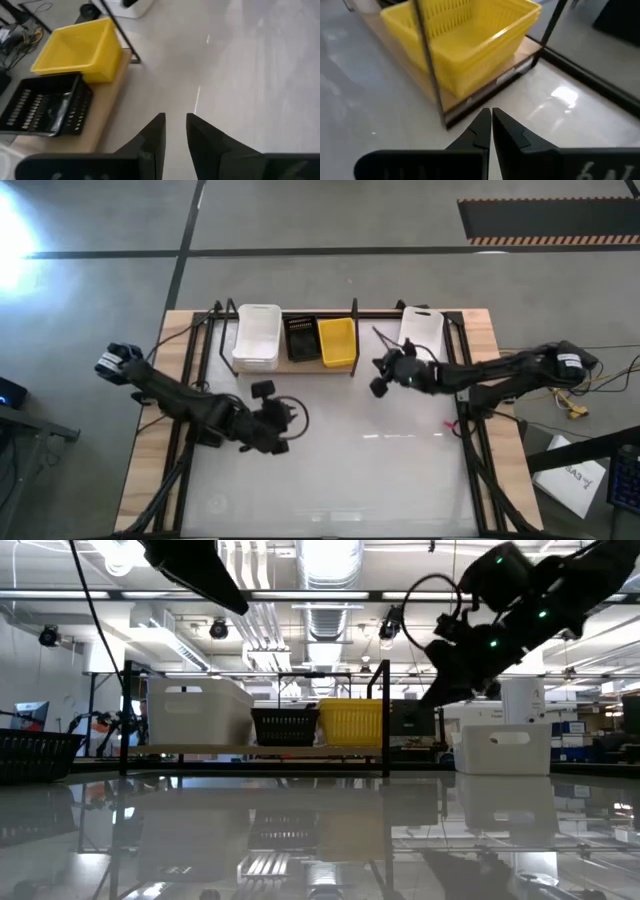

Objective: Stack baskets on shelf by color
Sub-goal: Adjust the stacked yellow bins on the shelf, then stack the black bin on top of the black bin

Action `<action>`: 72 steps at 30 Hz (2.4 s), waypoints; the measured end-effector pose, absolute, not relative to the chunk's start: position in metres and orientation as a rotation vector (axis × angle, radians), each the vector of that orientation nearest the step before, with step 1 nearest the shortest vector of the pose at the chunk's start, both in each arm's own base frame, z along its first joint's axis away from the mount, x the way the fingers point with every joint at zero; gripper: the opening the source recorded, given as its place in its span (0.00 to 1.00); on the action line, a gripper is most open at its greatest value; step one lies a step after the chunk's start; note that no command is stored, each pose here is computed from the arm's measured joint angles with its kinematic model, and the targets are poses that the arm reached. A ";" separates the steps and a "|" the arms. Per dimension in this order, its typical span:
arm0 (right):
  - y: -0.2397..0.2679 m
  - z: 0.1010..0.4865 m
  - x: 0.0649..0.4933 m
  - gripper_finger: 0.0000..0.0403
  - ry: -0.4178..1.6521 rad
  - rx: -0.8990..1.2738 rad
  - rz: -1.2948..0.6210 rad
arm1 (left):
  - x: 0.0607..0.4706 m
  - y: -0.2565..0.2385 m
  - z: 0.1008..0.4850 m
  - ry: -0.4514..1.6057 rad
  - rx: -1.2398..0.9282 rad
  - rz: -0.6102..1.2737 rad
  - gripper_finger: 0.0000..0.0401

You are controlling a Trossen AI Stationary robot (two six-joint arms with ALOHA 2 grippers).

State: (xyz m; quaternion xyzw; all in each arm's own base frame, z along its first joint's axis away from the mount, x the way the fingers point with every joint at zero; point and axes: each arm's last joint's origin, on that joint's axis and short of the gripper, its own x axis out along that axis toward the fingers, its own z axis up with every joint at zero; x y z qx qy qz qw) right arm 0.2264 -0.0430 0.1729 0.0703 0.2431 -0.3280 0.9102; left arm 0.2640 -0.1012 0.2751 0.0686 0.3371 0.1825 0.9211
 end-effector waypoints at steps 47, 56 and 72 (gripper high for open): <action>-0.046 0.263 0.155 0.09 1.106 0.050 -0.554 | 0.274 -0.132 0.235 0.788 0.109 0.342 0.15; -0.075 0.243 0.169 0.26 1.201 0.048 -0.614 | 0.270 -0.151 0.221 0.920 -0.009 0.206 0.15; -0.045 0.243 0.183 0.19 1.147 0.033 -0.516 | 0.171 -0.153 0.244 1.523 -0.186 0.513 0.17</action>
